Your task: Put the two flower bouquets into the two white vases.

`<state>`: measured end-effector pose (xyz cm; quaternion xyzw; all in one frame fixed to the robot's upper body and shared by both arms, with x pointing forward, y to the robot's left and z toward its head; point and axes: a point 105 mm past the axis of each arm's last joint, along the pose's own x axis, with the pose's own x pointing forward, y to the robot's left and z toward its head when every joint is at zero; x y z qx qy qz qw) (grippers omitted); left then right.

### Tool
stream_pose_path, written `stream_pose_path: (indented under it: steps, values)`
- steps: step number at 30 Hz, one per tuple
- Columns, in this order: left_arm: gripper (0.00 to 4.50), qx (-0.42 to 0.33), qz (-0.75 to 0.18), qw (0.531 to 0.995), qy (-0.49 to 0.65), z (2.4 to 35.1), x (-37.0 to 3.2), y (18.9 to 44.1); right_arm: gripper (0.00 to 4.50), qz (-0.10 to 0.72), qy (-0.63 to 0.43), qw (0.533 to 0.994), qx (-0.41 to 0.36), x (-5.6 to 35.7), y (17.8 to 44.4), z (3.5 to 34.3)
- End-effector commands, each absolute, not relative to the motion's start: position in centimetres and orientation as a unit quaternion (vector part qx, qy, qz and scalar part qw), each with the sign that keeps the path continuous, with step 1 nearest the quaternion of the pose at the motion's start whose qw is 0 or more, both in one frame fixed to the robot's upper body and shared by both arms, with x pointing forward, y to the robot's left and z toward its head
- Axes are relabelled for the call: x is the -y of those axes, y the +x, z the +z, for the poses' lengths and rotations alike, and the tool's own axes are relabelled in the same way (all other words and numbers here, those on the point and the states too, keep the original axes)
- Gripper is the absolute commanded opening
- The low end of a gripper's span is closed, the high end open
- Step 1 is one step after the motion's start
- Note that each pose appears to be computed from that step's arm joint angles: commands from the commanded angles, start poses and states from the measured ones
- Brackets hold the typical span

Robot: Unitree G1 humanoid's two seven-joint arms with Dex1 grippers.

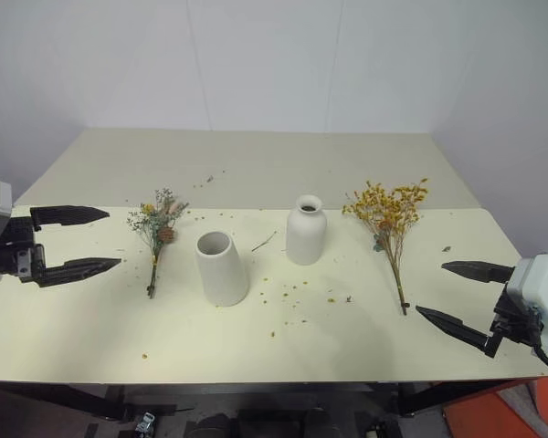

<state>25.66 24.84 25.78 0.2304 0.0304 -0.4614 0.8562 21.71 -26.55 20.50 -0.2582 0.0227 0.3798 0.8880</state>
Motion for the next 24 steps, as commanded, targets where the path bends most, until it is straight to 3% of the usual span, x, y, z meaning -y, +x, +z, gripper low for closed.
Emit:
stream_pose_path:
  steps: [1, 24]
  values:
    - [4.5, -0.011, -0.463, 0.851, 0.247, 26.65, -24.57, 25.55, 4.46, 0.37, -0.282, 0.885, 0.0, 26.54, 21.5, 21.72]
    - [4.5, -0.01, -0.46, 0.854, 0.244, 26.55, -24.58, 25.38, 4.46, 0.37, -0.284, 0.884, -0.001, 26.63, 21.64, 21.82]
